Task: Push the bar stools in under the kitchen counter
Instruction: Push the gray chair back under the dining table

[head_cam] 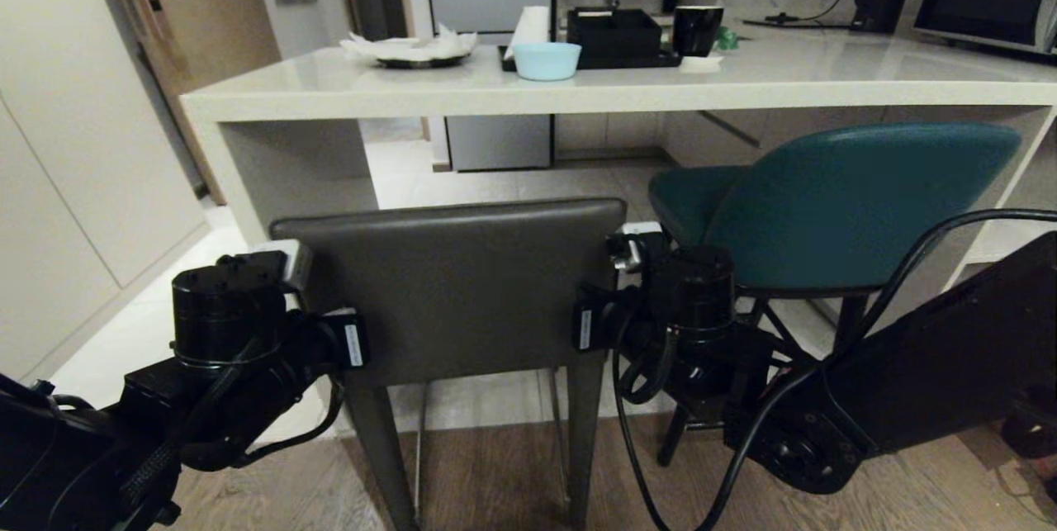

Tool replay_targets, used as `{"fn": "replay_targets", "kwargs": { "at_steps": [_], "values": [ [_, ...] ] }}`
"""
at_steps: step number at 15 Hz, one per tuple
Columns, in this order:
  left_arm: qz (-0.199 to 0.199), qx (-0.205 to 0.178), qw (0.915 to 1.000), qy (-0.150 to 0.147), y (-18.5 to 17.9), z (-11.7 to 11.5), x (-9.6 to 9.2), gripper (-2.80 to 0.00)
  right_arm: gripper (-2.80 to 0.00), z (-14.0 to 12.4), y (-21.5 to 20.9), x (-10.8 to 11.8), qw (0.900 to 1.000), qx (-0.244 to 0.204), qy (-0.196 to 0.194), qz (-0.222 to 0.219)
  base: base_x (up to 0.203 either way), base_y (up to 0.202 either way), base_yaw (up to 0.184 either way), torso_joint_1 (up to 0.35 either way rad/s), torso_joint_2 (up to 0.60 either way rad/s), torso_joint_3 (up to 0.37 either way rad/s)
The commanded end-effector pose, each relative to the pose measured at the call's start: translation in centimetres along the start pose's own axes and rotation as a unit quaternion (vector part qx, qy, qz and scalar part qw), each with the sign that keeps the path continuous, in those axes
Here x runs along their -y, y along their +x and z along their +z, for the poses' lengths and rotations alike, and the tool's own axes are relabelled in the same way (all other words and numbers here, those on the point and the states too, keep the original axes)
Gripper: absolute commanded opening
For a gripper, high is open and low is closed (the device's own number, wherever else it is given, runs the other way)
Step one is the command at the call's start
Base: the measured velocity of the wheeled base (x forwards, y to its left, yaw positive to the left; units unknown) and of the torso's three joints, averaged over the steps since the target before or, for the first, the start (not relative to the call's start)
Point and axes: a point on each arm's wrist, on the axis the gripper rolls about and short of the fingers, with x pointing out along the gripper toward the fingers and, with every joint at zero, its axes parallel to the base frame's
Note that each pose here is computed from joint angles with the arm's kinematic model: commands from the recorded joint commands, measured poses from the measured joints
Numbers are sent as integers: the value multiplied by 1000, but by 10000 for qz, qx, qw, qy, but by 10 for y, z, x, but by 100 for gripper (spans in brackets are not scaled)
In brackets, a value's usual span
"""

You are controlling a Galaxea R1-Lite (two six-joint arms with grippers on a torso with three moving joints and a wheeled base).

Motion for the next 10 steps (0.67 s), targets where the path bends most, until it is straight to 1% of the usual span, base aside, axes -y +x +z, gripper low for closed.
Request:
{"fn": "replay_targets", "kwargs": {
  "at_steps": [1, 4, 10],
  "values": [
    [9, 22, 10000, -10, 0, 1, 0, -280, -280, 0, -1, 0, 10000, 9, 6, -2, 191, 0, 3, 2, 2, 2],
    [13, 33, 10000, 1, 0, 1, 0, -280, -280, 3, -3, -1, 10000, 52, 11, 17, 190, 0, 1, 2, -1, 6],
    [-14, 32, 10000, 9, 1, 1, 1, -280, -280, -1, -9, 0, 10000, -23, -8, 23, 189, 0, 1, 4, 1, 2]
  ]
}}
